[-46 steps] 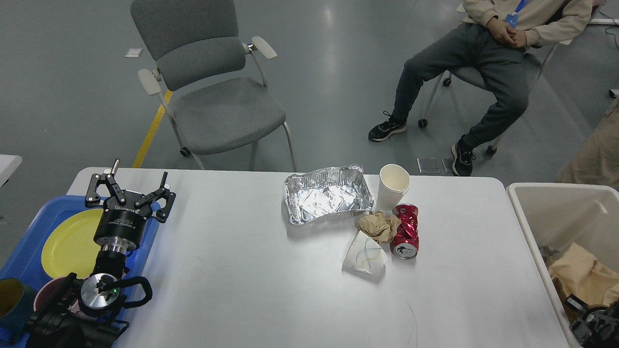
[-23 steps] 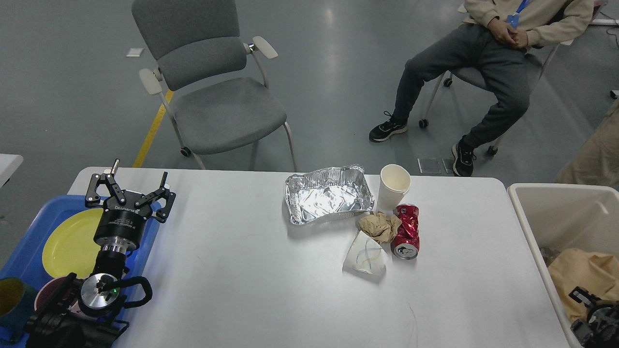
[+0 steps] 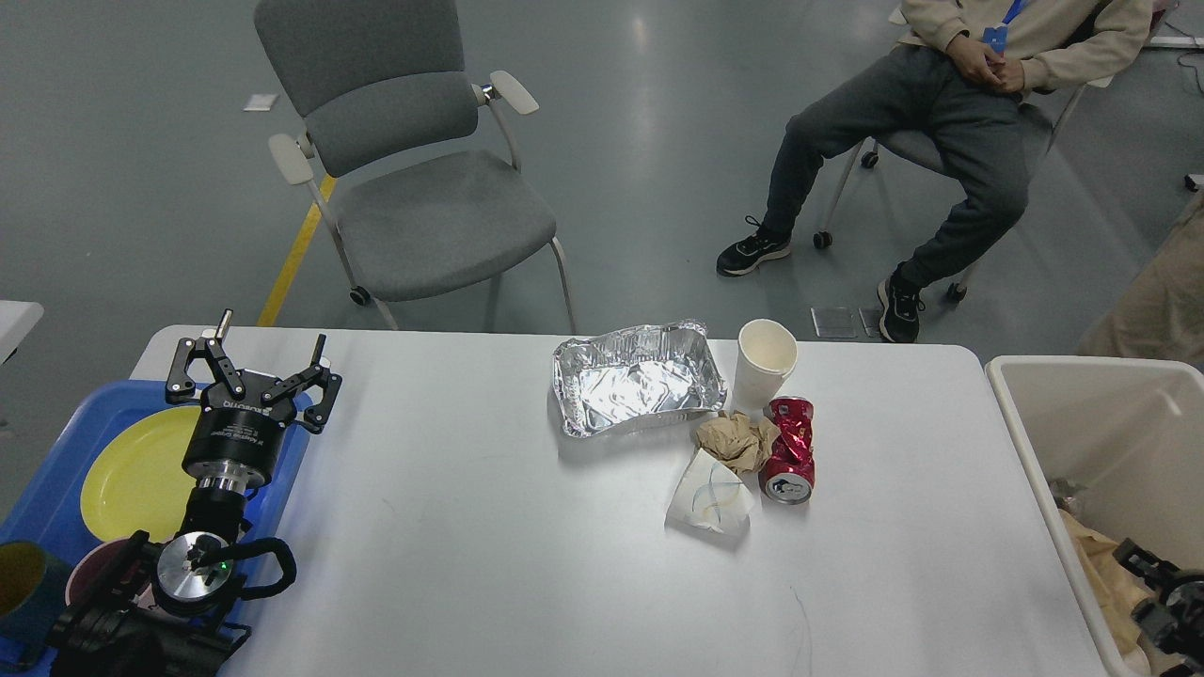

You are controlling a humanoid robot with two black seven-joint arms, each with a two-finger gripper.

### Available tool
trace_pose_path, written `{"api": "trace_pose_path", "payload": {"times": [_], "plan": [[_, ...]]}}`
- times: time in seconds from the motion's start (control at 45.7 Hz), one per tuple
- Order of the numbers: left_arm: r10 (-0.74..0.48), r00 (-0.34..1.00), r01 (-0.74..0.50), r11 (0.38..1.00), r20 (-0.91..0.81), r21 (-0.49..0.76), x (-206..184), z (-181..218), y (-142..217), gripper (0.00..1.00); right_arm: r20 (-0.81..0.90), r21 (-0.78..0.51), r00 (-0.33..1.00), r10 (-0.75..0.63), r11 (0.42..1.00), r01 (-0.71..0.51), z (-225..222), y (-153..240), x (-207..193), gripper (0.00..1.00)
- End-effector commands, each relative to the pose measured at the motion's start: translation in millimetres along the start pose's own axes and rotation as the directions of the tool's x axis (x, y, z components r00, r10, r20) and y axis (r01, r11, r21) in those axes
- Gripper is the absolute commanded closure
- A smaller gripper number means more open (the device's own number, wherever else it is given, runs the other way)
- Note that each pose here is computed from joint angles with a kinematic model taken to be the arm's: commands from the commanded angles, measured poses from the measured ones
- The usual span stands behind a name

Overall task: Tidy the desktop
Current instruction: 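Raise the right gripper out of the bin and swing it over the table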

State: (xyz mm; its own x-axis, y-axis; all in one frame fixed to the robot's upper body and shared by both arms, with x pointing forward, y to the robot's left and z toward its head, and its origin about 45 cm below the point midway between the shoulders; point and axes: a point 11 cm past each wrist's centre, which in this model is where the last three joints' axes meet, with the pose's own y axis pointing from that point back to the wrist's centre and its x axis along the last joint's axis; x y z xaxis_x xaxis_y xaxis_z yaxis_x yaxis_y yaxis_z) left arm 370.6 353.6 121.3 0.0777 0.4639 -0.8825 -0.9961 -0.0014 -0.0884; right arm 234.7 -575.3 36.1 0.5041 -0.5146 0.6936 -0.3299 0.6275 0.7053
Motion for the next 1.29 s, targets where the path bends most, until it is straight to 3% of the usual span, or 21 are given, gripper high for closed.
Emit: {"api": "trace_pose_path", "payload": {"times": [0.0, 0.153, 0.328, 0.481, 0.656, 1.027, 1.268], "plan": [[0.000, 1.000, 0.000, 1.000, 0.000, 0.001, 0, 0, 0, 0.04, -0.071, 0.010, 0.995, -0.064, 0.998, 0.065, -11, 11, 37, 0.00], [0.000, 1.000, 0.000, 1.000, 0.001, 0.002, 0, 0, 0, 0.04, -0.184, 0.041, 0.971, -0.155, 0.985, 0.165, -42, 41, 77, 0.00], [0.000, 1.000, 0.000, 1.000, 0.000, 0.002, 0, 0, 0, 0.04, -0.315, 0.069, 0.908, -0.277, 0.947, 0.314, -91, 108, 112, 0.00], [0.000, 1.000, 0.000, 1.000, -0.001, 0.001, 0, 0, 0, 0.04, -0.442, 0.133, 0.847, -0.296, 0.912, 0.388, -157, 186, 143, 0.00], [0.000, 1.000, 0.000, 1.000, 0.000, 0.002, 0, 0, 0, 0.04, -0.601, 0.139, 0.725, -0.337, 0.849, 0.510, -204, 283, 151, 0.00], [0.000, 1.000, 0.000, 1.000, 0.000, 0.001, 0, 0, 0, 0.04, -0.799, 0.155, 0.528, -0.287, 0.751, 0.642, -209, 423, 102, 0.00], [0.000, 1.000, 0.000, 1.000, 0.000, 0.000, 0, 0, 0, 0.04, -0.834, 0.154, 0.497, -0.241, 0.763, 0.628, -210, 444, 89, 0.00]]}}
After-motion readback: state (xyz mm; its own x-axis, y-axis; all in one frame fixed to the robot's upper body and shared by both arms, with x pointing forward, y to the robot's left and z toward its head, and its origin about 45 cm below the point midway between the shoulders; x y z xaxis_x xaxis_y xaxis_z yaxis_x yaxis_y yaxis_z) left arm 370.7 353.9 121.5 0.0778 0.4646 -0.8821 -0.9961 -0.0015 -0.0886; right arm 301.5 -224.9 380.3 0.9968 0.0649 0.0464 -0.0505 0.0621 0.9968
